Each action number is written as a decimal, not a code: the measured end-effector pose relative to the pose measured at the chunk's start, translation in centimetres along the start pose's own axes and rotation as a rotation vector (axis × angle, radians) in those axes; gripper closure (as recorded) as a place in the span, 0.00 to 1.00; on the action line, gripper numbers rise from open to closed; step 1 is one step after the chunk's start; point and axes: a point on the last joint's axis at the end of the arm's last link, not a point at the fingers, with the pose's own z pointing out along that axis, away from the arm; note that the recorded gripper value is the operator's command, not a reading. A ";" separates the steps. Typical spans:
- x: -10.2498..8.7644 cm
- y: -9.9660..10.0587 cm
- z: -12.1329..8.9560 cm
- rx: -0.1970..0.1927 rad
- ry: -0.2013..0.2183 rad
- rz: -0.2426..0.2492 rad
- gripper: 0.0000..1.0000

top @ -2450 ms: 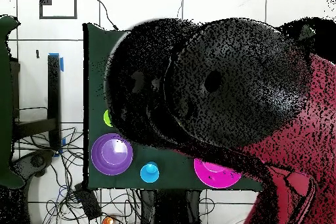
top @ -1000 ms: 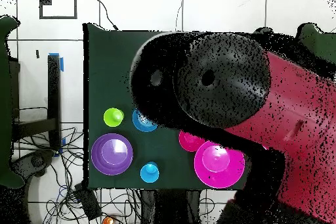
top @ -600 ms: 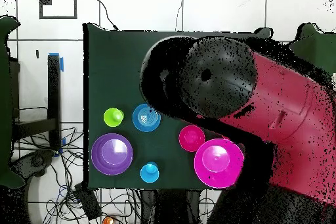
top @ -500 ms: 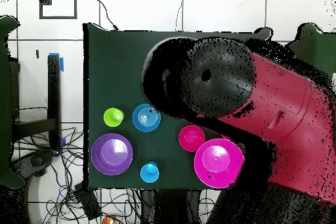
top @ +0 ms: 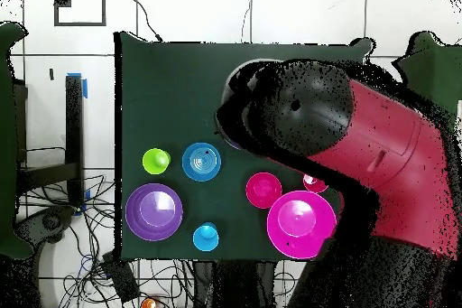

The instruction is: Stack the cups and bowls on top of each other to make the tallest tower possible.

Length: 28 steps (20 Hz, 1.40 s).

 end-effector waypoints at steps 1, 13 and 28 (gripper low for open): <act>0.0 0.0 0.1 0.000 -0.001 0.000 0.00; -2.1 -0.6 3.1 -0.015 -0.060 0.012 0.00; -2.4 -2.4 10.1 0.007 -0.092 0.003 0.00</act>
